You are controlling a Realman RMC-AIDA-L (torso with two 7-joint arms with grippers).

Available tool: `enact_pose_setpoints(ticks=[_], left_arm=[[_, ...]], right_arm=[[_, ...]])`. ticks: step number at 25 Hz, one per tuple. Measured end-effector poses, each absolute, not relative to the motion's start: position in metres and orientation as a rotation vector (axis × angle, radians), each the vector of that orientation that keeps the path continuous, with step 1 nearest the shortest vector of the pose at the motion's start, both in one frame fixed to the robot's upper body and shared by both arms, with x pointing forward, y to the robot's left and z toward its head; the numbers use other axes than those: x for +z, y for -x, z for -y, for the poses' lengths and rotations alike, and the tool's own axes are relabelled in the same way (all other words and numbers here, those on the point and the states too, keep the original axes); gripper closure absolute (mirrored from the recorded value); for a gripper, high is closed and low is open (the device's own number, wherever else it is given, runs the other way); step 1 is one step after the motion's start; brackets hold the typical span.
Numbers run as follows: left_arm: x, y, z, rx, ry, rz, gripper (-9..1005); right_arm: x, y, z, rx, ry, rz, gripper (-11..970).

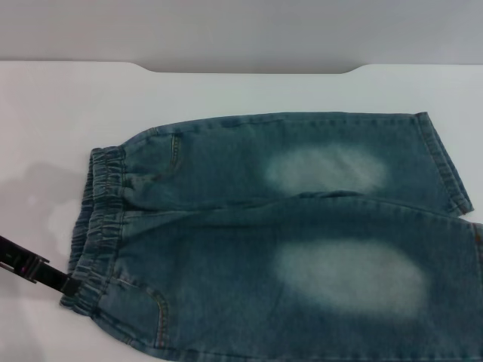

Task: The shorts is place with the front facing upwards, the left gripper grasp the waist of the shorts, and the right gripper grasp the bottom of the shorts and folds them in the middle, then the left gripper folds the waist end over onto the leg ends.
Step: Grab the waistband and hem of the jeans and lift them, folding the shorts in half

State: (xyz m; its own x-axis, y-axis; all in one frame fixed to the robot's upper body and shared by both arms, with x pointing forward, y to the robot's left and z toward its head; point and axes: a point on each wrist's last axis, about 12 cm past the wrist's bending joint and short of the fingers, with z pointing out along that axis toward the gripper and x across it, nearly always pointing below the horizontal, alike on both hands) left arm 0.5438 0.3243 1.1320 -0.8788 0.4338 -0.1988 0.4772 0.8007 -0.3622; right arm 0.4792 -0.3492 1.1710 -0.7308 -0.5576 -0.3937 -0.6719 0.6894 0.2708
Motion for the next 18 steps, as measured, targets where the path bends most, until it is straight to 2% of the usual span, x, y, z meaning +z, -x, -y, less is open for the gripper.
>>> enact_pose_setpoints(ticks=[18], left_arm=[[1.1336, -0.545, -0.3152, -0.663, -0.794, -2.877, 429]], right_arm=[[1.1676, -0.4849, 0.3494, 0.592, 0.984, -2.627, 436]])
